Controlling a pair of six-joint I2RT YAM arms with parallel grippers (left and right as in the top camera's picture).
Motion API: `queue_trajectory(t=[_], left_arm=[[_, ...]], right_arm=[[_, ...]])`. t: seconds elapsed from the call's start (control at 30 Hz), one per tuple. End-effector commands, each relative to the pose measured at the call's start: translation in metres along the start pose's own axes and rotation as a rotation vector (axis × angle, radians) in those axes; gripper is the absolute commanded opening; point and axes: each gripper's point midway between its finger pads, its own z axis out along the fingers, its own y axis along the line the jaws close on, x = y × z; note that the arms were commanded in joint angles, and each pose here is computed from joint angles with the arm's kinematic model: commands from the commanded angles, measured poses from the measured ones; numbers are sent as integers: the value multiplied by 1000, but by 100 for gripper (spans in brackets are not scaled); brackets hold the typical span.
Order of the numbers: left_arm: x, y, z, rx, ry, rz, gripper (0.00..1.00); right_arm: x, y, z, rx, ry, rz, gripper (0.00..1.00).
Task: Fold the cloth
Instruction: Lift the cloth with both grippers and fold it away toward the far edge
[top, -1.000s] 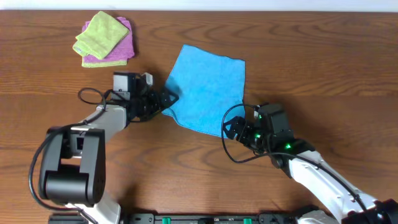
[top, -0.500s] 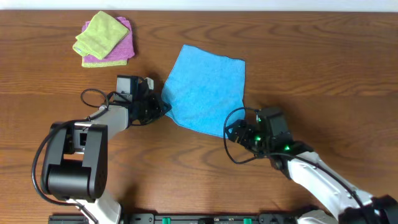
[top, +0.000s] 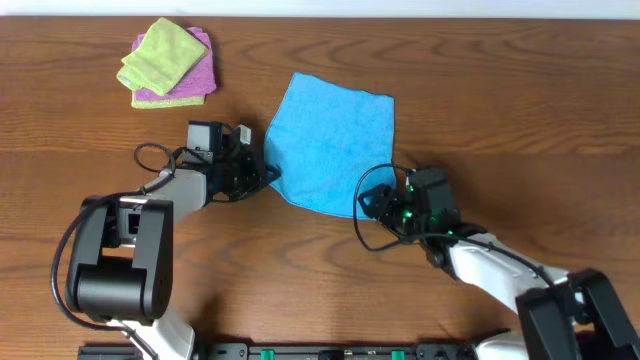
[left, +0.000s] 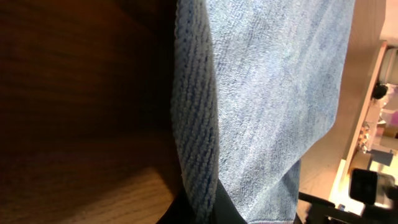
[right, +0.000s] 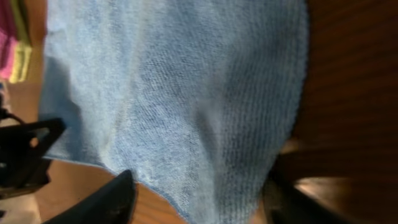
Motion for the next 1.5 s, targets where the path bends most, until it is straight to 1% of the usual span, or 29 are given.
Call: queue_trajectory(t=[0.0, 0.03, 0.07, 0.1, 0.13, 0.23, 0.33, 0.47, 0.57, 0.67, 0.8, 0.93, 1.03, 1.27, 1.47], left_arm=[[8, 0, 3, 23, 36, -17, 6], [8, 0, 3, 25, 37, -18, 6], [8, 0, 3, 25, 37, -18, 6], [9, -2, 2, 35, 42, -17, 6], [10, -4, 2, 47, 49, -17, 6], [13, -13, -1, 86, 66, -2, 6], [8, -24, -11, 112, 43, 17, 6], [-10, -46, -41, 151, -50, 67, 6], [-19, -64, -62, 173, -113, 62, 6], [-34, -80, -75, 171, -180, 68, 6], [-62, -108, -89, 180, -282, 116, 6], [-85, -119, -98, 136, -380, 144, 6], [-99, -123, -101, 138, -435, 155, 6], [-123, -123, -89, 184, -482, 138, 6], [-147, -141, -92, 223, -522, 169, 6]], right_arm=[[12, -39, 7, 124, 18, 51, 44], [10, -40, 7, 131, 7, 50, 28], [8, -41, 6, 135, -1, 50, 19], [7, -41, 6, 135, -6, 50, 5], [6, -40, 6, 130, -10, 51, 1], [4, -27, 5, 62, 6, 17, 1], [-4, 1, -4, -47, -2, -34, 1], [-29, 44, -33, -170, -98, -91, 1], [-48, 77, -56, -250, -176, -157, 1], [-64, 102, -69, -290, -230, -211, 1], [-95, 123, -83, -261, -341, -260, 1], [-128, 138, -93, -253, -418, -295, 1], [-156, 143, -91, -236, -452, -304, 1], [-206, 164, -75, -228, -484, -352, 1], [-235, 201, -80, -250, -513, -431, 1]])
